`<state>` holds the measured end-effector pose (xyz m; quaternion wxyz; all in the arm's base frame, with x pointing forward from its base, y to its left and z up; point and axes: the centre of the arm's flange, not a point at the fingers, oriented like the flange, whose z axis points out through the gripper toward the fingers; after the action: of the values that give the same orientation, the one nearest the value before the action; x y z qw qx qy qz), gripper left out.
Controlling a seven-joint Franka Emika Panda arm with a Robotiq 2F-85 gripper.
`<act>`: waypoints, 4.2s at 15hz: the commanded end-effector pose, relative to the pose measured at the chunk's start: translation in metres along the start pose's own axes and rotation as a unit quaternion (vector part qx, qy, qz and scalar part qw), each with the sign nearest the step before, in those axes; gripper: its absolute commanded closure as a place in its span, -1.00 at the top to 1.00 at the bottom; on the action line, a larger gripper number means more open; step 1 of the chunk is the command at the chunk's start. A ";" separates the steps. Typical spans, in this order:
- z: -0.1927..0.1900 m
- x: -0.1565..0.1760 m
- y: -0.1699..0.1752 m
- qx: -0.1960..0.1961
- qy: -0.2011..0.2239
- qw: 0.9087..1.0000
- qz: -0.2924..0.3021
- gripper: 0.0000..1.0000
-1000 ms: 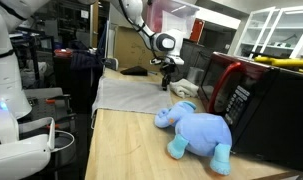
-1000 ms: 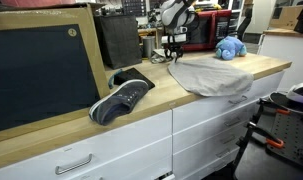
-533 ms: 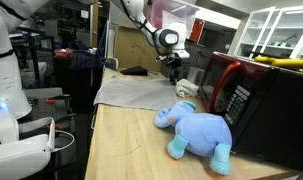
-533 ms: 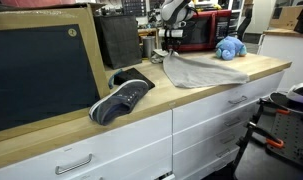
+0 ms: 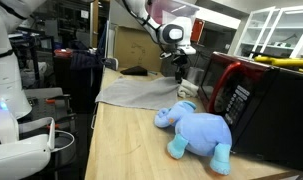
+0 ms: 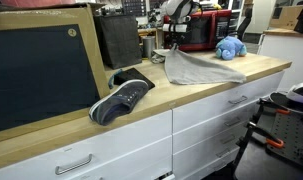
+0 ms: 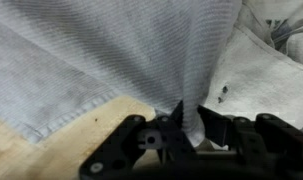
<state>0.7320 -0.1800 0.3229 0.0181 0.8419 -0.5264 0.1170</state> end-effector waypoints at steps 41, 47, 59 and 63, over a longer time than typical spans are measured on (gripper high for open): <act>-0.110 -0.160 0.087 -0.037 -0.145 0.988 -0.025 0.84; -0.020 -0.102 0.076 -0.066 -0.127 0.989 0.037 1.00; 0.046 -0.061 0.037 -0.085 -0.093 0.990 0.070 1.00; 0.065 -0.056 0.057 -0.132 -0.089 0.985 0.068 1.00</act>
<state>0.6675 -0.1584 0.2489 0.0418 0.8104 -0.5843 -0.0121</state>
